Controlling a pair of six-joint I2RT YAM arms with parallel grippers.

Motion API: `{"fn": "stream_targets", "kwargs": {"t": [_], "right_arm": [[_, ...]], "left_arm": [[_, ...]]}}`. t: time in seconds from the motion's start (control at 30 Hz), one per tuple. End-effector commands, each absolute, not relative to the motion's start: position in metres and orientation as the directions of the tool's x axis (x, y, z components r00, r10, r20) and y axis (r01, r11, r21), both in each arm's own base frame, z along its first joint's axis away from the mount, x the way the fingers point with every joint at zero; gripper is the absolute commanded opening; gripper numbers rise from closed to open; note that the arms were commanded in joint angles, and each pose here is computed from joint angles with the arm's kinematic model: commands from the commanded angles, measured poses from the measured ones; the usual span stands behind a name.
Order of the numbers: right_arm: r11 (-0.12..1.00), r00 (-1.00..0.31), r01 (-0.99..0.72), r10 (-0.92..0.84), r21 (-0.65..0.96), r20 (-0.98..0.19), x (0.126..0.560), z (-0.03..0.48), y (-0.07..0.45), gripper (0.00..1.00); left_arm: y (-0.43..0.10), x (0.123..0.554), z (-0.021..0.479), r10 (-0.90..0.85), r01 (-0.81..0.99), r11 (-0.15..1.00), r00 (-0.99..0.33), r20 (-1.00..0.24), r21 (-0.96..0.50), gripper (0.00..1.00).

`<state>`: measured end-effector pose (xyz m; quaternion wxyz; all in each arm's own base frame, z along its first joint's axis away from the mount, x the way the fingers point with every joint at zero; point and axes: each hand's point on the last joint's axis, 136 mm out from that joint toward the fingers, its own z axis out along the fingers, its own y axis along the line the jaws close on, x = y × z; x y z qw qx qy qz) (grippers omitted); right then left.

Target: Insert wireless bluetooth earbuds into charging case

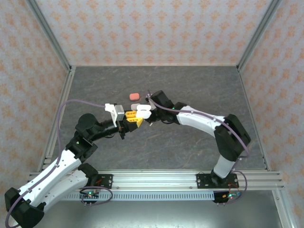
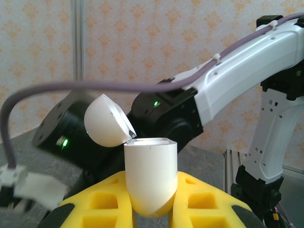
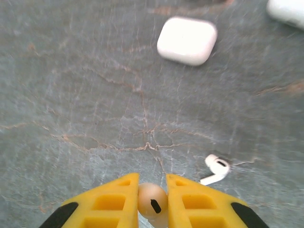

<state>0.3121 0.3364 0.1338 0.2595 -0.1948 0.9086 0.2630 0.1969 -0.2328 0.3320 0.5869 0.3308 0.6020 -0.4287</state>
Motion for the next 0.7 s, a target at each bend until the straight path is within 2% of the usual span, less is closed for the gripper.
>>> {"fn": "stream_targets", "kwargs": {"t": [0.0, 0.43, 0.67], "right_arm": [[0.794, -0.75, -0.483, -0.159, 0.368, -0.642, 0.318, 0.167, 0.318, 0.18], [0.838, -0.561, -0.501, -0.125, 0.216, -0.818, 0.306, 0.267, 0.263, 0.18], [0.788, -0.457, -0.576, -0.088, 0.219, -0.885, 0.291, 0.318, 0.26, 0.18]], "left_arm": [[-0.232, 0.197, 0.337, -0.116, 0.902, 0.42, -0.053, -0.992, -0.097, 0.0], [-0.24, 0.205, 0.333, -0.111, 0.901, 0.414, -0.089, -0.99, -0.128, 0.0], [-0.242, 0.213, 0.324, -0.094, 0.888, 0.436, -0.115, -0.989, -0.144, 0.0]]}}
